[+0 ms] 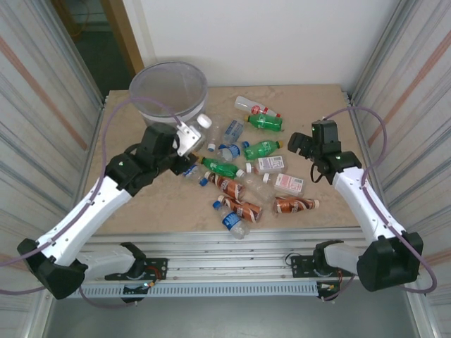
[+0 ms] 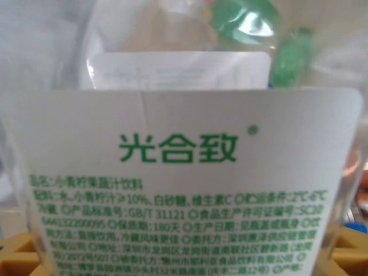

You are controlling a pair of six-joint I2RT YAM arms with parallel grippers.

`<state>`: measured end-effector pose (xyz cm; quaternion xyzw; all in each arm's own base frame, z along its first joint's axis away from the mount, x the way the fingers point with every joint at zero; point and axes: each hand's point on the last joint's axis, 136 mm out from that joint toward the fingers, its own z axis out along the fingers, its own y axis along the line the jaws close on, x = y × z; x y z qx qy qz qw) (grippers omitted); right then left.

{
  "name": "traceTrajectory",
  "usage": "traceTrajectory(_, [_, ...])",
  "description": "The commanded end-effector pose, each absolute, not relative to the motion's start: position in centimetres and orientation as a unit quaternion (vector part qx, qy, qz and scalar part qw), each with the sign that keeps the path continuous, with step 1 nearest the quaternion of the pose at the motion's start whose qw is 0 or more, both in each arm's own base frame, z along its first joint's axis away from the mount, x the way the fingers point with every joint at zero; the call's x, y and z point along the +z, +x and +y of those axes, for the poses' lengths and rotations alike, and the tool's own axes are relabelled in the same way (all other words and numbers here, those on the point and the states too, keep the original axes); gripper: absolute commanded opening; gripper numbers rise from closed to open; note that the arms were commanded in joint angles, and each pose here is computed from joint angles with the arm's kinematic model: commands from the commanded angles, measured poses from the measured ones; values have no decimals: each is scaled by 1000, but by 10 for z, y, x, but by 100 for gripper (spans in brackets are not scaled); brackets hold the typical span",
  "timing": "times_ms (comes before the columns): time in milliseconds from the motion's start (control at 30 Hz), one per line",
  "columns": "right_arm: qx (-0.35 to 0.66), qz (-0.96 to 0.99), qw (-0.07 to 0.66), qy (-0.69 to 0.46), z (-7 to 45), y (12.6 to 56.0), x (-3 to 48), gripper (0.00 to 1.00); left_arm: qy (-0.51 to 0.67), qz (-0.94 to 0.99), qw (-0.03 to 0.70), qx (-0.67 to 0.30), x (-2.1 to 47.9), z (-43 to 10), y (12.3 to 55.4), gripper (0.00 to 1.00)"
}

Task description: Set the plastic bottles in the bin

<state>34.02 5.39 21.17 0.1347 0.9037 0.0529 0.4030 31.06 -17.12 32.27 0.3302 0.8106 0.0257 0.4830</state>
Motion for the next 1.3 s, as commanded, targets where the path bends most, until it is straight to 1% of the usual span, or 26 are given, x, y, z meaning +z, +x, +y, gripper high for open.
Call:
traceTrajectory(0, [56,905,413,85,71,324,236,98,230,816,529,35,365,-149,344,49])
traceTrajectory(100, [67,906,413,60,88,312,240,98,177,819,545,27,387,-133,372,48])
traceTrajectory(233, [91,909,406,27,114,295,244,98,123,824,553,22,404,-114,410,47])
traceTrajectory(367, [99,915,391,-6,139,280,241,98,78,840,536,25,403,-95,444,47])
traceTrajectory(467, [101,920,378,-32,157,270,237,98,59,853,519,20,394,-91,460,47])
traceTrajectory(767, [84,932,331,-119,205,236,216,99,42,871,489,1,363,-92,488,47])
traceTrajectory(967, [84,935,308,-152,225,223,204,99,27,882,470,-4,344,-89,503,47])
traceTrajectory(1267, [70,938,277,-196,244,208,187,99,0,888,459,9,331,-84,527,47])
